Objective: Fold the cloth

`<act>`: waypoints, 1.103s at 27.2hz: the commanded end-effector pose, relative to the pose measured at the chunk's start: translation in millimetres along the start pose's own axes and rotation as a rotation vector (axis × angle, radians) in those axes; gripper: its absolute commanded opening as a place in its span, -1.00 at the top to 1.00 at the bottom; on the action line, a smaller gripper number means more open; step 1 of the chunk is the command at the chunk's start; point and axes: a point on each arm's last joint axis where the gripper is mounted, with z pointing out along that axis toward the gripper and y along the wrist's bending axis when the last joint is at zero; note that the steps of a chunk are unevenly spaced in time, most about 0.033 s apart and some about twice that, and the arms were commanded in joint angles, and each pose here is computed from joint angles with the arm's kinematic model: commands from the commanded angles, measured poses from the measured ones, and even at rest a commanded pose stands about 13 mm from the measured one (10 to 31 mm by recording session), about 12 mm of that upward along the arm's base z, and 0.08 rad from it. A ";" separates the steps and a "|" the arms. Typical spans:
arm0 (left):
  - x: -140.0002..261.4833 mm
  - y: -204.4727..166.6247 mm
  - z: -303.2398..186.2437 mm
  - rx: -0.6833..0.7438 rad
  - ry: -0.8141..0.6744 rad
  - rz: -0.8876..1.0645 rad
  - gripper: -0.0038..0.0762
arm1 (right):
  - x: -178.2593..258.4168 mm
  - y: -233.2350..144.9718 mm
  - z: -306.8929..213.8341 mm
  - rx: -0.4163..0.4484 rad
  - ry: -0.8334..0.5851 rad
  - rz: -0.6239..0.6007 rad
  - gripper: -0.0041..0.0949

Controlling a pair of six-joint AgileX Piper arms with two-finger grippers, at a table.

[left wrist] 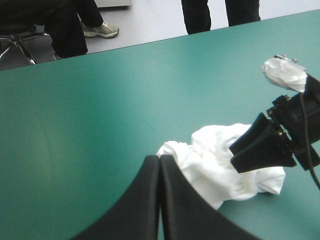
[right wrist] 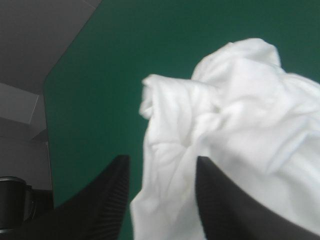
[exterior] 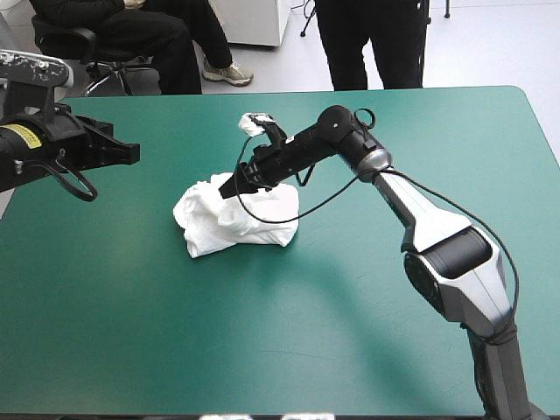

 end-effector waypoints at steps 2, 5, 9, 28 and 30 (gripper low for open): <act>-7.1 0.5 -14.1 -0.005 -0.094 -0.008 0.95 | -24.1 45.5 -13.7 -0.097 -0.102 -0.110 -0.57; -7.1 0.5 -14.1 -0.005 -0.094 -0.008 0.95 | -24.5 46.0 -13.1 -0.097 -0.099 -0.116 -0.52; -6.9 0.5 -14.1 -0.005 -0.091 -0.008 0.95 | -20.6 39.2 -22.5 -0.098 -0.050 -0.114 -0.43; -2.3 -4.7 -49.4 0.016 -0.176 0.003 0.95 | 49.9 21.3 -154.1 0.407 0.033 0.079 -0.35; -4.7 -4.6 -49.9 0.015 -0.203 0.001 0.95 | 54.3 3.1 -141.3 0.412 -0.009 0.103 -0.35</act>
